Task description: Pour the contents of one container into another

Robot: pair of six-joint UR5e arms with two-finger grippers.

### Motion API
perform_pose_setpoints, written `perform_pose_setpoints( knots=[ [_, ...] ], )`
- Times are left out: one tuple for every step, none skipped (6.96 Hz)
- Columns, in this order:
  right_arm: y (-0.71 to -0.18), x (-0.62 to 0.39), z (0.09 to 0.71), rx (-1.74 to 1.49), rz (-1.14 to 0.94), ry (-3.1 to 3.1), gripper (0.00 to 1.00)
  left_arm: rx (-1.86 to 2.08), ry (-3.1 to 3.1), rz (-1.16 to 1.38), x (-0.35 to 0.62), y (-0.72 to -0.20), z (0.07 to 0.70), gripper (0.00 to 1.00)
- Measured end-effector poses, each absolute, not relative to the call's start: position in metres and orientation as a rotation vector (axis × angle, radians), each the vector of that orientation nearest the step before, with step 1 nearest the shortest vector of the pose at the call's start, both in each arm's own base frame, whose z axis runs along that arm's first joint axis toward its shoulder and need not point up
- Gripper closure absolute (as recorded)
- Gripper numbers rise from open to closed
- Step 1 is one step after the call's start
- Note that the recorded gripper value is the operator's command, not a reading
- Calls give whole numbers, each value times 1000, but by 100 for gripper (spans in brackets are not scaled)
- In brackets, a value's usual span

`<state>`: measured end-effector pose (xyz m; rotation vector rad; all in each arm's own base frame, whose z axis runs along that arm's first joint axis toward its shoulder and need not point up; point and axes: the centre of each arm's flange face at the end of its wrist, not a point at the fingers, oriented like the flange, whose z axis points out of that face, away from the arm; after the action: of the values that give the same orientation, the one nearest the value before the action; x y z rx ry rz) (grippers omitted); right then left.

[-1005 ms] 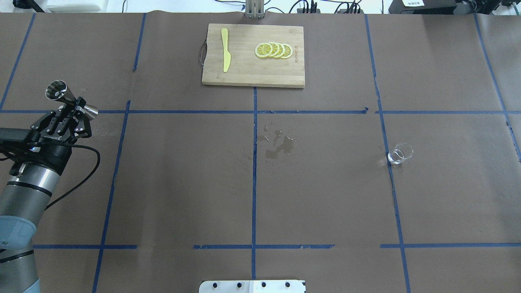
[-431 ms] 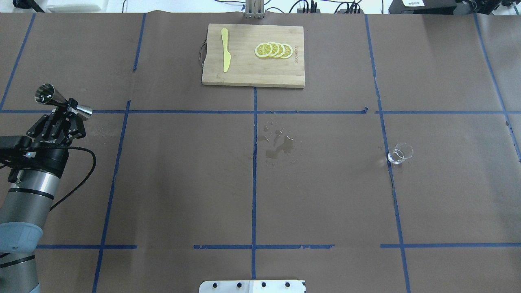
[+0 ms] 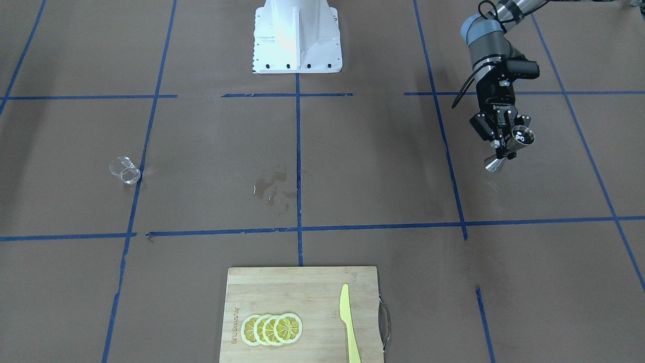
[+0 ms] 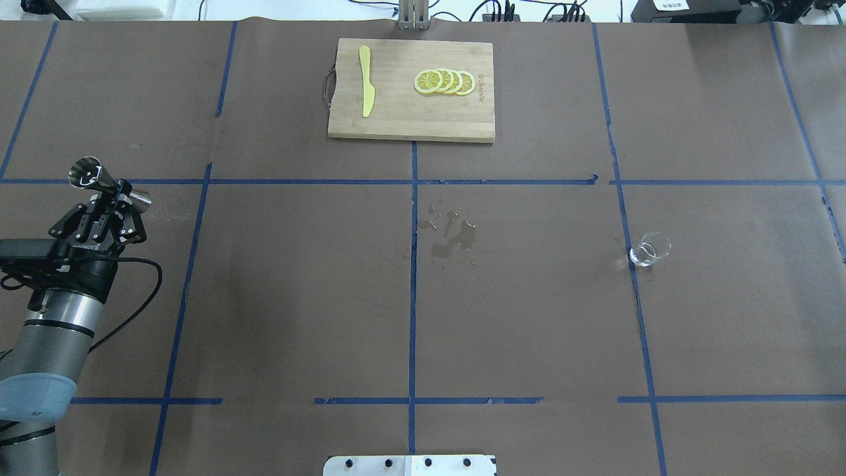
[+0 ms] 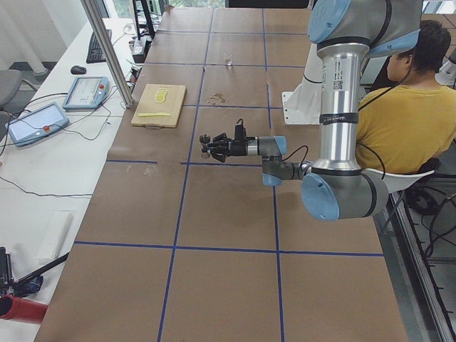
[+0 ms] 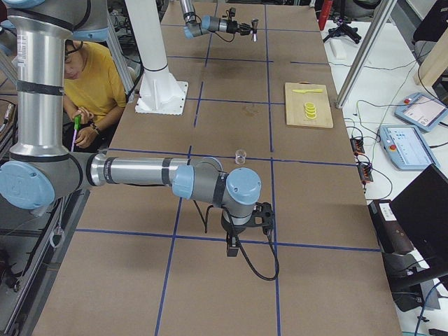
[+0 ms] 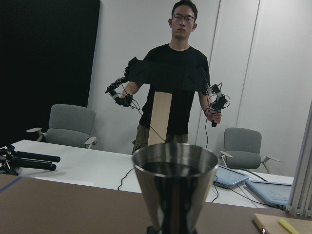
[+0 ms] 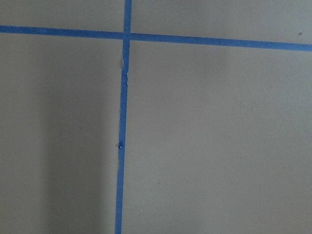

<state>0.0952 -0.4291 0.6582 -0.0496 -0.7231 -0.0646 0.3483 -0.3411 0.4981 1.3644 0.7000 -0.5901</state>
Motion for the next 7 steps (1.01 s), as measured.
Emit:
perform_pose_setpoints(
  knots=[
    [-429, 95, 658, -50, -65, -722, 0, 1366, 685, -547, 354, -335, 499, 100],
    [-429, 95, 659, -51, -64, -722, 0, 1361, 690, -521, 360, -328, 500, 100],
    [-428, 95, 660, -52, -64, -722, 0, 1350, 709, -514, 366, -321, 502, 100],
    [-428, 95, 660, -54, -63, -722, 0, 1336, 730, -514, 372, -315, 506, 100],
    [-428, 95, 661, -55, -63, -722, 0, 1325, 736, -509, 377, -311, 513, 100],
    [-427, 95, 661, -55, -63, -722, 0, 1318, 735, -503, 381, -308, 520, 100],
    [-427, 95, 661, -56, -63, -721, 0, 1314, 730, -494, 384, -306, 527, 100]
  ],
)
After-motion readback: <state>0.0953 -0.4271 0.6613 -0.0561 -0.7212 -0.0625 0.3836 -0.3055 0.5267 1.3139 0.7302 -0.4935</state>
